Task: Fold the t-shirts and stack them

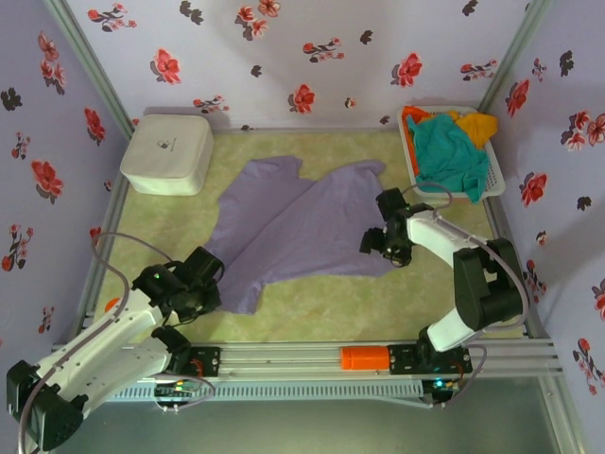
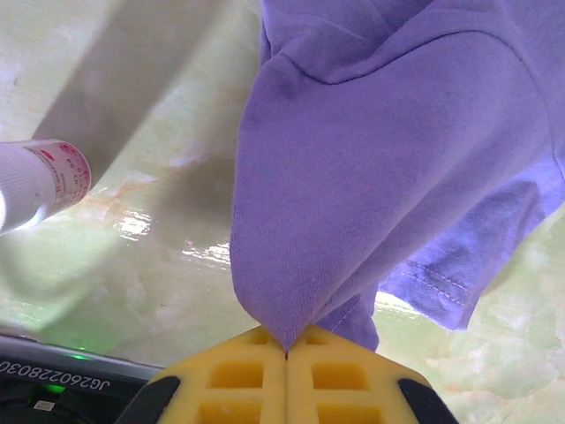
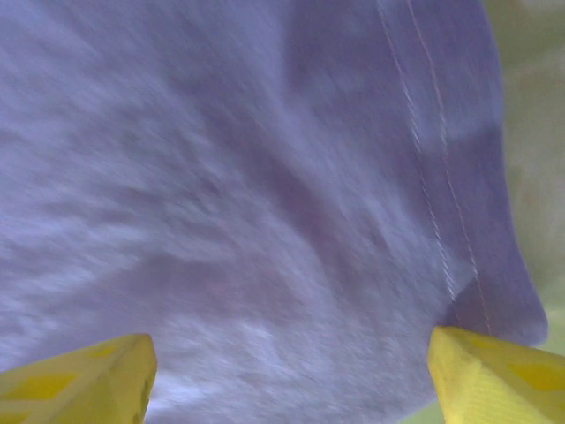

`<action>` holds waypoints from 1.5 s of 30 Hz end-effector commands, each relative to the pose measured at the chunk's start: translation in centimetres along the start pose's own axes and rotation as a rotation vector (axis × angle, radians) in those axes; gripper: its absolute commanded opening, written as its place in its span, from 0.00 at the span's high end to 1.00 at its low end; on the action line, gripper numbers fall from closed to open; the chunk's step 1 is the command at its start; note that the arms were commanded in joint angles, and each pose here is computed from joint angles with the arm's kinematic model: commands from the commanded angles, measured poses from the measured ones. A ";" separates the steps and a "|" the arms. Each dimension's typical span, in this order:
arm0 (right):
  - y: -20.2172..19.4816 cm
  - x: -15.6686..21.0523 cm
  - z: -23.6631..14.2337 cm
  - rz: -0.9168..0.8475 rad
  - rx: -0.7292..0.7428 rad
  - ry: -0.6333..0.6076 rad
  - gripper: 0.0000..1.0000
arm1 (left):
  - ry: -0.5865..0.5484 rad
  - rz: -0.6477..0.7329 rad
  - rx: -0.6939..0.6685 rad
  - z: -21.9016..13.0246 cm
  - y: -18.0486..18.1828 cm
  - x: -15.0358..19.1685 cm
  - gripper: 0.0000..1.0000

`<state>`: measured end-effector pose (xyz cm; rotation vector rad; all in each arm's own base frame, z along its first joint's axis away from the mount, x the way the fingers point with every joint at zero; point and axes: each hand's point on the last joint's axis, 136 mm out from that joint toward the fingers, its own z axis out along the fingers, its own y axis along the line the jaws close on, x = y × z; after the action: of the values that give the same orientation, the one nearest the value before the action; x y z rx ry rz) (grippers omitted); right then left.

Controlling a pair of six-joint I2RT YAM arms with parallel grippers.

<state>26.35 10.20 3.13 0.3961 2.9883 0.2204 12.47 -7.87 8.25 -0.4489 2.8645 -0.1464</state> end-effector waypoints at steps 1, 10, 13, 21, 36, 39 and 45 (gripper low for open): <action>-1.0 1.2 -0.1 0.034 0.011 -0.010 0.20 | 0.009 -0.031 -0.006 0.3 0.3 0.2 1.00; -5.8 6.6 -1.7 0.128 0.125 0.046 0.22 | 0.026 -0.041 0.004 0.5 0.5 0.8 0.97; -5.8 5.6 -4.4 0.156 0.107 -0.047 0.23 | 0.026 -0.041 0.004 0.5 0.4 0.7 0.96; -4.5 0.9 -6.4 0.156 0.074 -0.197 0.31 | 0.030 -0.030 0.012 0.5 0.2 0.7 0.96; -4.9 0.2 -0.1 0.250 0.016 -0.081 0.63 | 0.010 -0.036 0.033 0.5 -0.1 0.5 0.96; -5.1 0.6 0.5 0.255 0.021 -0.068 0.57 | 0.008 -0.038 0.035 0.6 -0.1 0.5 0.96; -5.3 0.8 1.5 0.268 0.024 -0.060 0.66 | 0.000 -0.034 0.041 0.4 -0.3 0.2 0.96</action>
<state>24.49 5.51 1.49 0.7645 2.8743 0.1808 12.30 -8.31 7.81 -0.4767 2.8599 -0.2041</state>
